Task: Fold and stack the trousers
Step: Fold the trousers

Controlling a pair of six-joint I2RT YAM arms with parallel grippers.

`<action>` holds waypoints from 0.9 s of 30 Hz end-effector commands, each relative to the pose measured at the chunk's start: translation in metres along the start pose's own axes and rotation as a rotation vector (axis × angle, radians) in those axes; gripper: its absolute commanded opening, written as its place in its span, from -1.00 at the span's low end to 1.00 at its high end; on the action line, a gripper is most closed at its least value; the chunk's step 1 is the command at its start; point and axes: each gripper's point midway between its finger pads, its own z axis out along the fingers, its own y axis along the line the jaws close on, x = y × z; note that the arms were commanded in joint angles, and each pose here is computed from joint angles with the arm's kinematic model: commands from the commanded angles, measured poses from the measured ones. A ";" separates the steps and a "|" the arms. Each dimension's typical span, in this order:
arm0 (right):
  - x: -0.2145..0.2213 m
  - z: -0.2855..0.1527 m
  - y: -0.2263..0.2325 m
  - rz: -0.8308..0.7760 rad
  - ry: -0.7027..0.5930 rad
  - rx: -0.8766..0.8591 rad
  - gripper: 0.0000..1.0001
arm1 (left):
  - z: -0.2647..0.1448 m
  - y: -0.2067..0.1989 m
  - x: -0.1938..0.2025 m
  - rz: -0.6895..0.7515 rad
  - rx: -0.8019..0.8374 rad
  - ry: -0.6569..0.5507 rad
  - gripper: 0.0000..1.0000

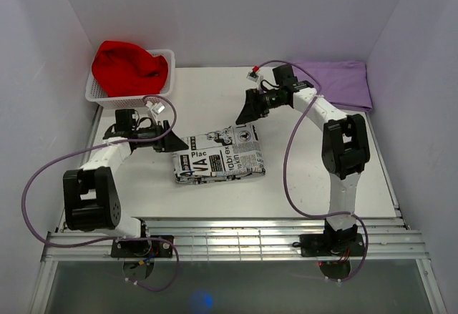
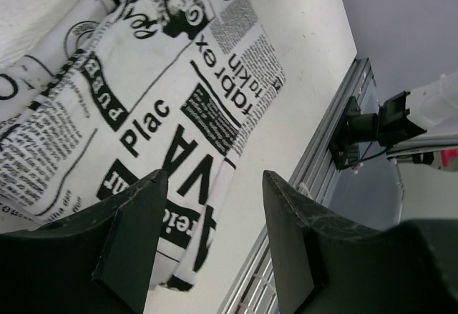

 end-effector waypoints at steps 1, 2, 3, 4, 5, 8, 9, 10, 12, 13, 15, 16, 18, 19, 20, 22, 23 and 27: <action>0.048 0.008 -0.006 -0.029 0.131 -0.079 0.77 | 0.014 0.023 -0.005 -0.109 -0.006 -0.038 0.33; 0.053 0.010 -0.012 -0.017 0.136 -0.073 0.77 | 0.022 0.037 -0.001 -0.180 -0.026 -0.027 0.36; 0.063 0.018 -0.027 0.000 0.133 -0.069 0.77 | 0.026 0.046 0.000 -0.203 -0.039 -0.026 0.38; 0.069 0.022 -0.035 0.040 0.137 -0.056 0.76 | 0.029 0.057 -0.005 -0.213 -0.058 -0.029 0.38; 0.075 0.025 -0.044 0.060 0.136 -0.045 0.75 | 0.033 0.066 -0.003 -0.235 -0.073 -0.018 0.38; 0.098 0.030 -0.082 0.151 0.130 0.023 0.72 | 0.044 0.106 0.006 -0.305 -0.154 0.021 0.39; 0.101 0.027 -0.092 0.168 0.120 0.045 0.72 | 0.049 0.121 0.015 -0.340 -0.172 0.043 0.38; 0.109 0.028 -0.107 0.187 0.118 0.078 0.73 | 0.051 0.128 0.016 -0.351 -0.181 0.049 0.38; 0.114 0.023 -0.124 0.222 0.109 0.104 0.72 | 0.053 0.139 0.008 -0.350 -0.185 0.048 0.38; 0.112 0.020 -0.125 0.224 0.103 0.107 0.71 | 0.056 0.140 0.012 -0.357 -0.166 0.066 0.37; 0.104 0.013 -0.121 0.210 0.091 0.108 0.70 | 0.055 0.122 -0.004 -0.288 -0.065 0.065 0.33; 0.091 0.006 -0.111 0.164 0.076 0.105 0.70 | 0.050 0.097 -0.015 -0.239 0.032 0.058 0.30; 0.080 -0.003 -0.092 0.108 0.081 0.088 0.69 | 0.040 0.073 -0.017 -0.155 0.098 0.070 0.30; 0.067 -0.011 -0.072 0.062 0.062 0.065 0.66 | 0.035 0.062 -0.020 -0.116 0.123 0.071 0.29; 0.070 -0.013 -0.061 0.067 0.075 0.053 0.64 | 0.025 0.041 -0.023 -0.070 0.155 0.068 0.28; 0.065 -0.017 -0.031 0.001 0.076 0.024 0.61 | 0.018 0.026 -0.017 -0.054 0.169 0.076 0.27; 0.068 -0.016 -0.023 -0.012 0.084 0.015 0.61 | 0.011 0.011 -0.015 -0.049 0.185 0.075 0.26; 0.102 -0.003 0.012 -0.060 0.147 -0.015 0.57 | 0.005 -0.008 0.006 -0.096 0.207 0.080 0.18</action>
